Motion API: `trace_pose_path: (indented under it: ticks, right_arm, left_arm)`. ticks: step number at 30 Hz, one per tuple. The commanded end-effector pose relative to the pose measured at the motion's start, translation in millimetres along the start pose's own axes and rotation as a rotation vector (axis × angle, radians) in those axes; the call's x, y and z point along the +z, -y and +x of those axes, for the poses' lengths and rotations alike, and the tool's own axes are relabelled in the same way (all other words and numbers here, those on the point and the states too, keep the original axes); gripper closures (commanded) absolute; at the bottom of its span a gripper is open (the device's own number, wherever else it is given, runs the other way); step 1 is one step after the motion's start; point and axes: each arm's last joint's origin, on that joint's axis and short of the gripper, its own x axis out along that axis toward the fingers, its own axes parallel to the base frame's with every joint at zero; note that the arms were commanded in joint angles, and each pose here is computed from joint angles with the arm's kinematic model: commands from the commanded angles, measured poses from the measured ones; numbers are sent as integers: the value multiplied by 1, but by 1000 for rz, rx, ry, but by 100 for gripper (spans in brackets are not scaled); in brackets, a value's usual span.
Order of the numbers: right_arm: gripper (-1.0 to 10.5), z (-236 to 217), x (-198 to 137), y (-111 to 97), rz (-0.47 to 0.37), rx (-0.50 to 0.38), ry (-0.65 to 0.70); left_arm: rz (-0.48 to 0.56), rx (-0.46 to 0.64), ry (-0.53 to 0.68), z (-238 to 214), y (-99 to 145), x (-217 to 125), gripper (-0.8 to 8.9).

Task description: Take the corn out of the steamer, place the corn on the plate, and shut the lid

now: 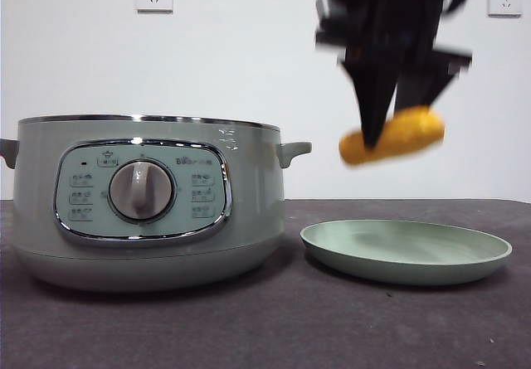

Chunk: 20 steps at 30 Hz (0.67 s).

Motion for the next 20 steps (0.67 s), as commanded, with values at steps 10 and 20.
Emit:
trace_pose_path:
  ticks: [10,20]
  right_arm:
    - [962,72,-27,10,68,-13,85]
    - [936,76,-28,26,92,-38,65]
  left_arm:
    - [-22,3,75,-6,-1,9,822]
    - [-19,2,59,-1,0,8,822]
